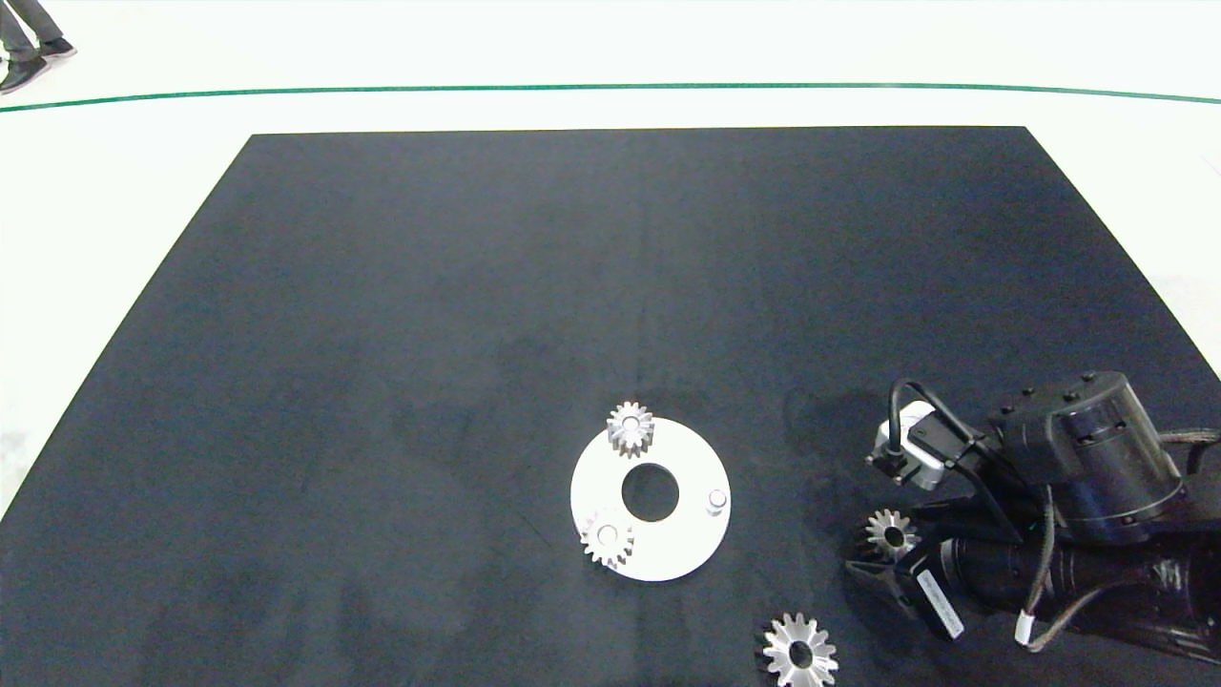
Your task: Remove an incorrectly installed larger gear and replace it with the correct smaller gear
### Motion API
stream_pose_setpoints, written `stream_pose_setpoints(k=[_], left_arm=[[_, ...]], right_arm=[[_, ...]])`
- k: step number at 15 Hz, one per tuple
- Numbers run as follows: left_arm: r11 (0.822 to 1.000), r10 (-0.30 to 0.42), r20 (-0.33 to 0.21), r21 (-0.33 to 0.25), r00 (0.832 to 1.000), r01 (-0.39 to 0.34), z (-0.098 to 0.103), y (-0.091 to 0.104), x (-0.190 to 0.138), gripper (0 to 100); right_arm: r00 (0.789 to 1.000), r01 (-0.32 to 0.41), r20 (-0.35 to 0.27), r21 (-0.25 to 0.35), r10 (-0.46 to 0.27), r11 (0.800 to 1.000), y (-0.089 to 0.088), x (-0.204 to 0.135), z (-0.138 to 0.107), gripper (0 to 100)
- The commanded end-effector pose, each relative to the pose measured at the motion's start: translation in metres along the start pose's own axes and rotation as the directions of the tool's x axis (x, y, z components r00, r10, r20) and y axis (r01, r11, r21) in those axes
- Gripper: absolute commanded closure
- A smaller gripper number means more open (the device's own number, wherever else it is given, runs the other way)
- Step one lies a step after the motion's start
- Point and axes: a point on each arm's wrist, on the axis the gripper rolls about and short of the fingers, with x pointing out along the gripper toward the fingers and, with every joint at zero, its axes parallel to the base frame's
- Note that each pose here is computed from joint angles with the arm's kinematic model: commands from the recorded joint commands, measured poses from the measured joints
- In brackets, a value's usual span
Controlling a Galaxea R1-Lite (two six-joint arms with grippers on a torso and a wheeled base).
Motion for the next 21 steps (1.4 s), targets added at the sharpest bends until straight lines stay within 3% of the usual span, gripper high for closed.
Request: stream_pose_setpoints(k=[1,17,21], left_arm=[[1.0,0.0,-0.006,0.001,1.0,0.0,-0.0006,-0.0001,0.0,0],[1.0,0.001,0.003,0.001,1.0,-0.001,0.0003,0.0002,-0.0016,0],[1.0,0.002,0.008,0.0,1.0,-0.002,-0.0011,0.0001,-0.0031,0]], right_arm=[[1.0,0.001,-0.009,-0.003,-0.001,1.0,0.0005,0.0012,-0.0018,6],[1.0,0.002,0.002,-0.005,-0.002,1.0,0.0007,-0.0004,-0.0013,36],[1.0,-0.004,-0.003,-0.001,0.004,1.0,0.0012,0.0012,-0.0015,36]])
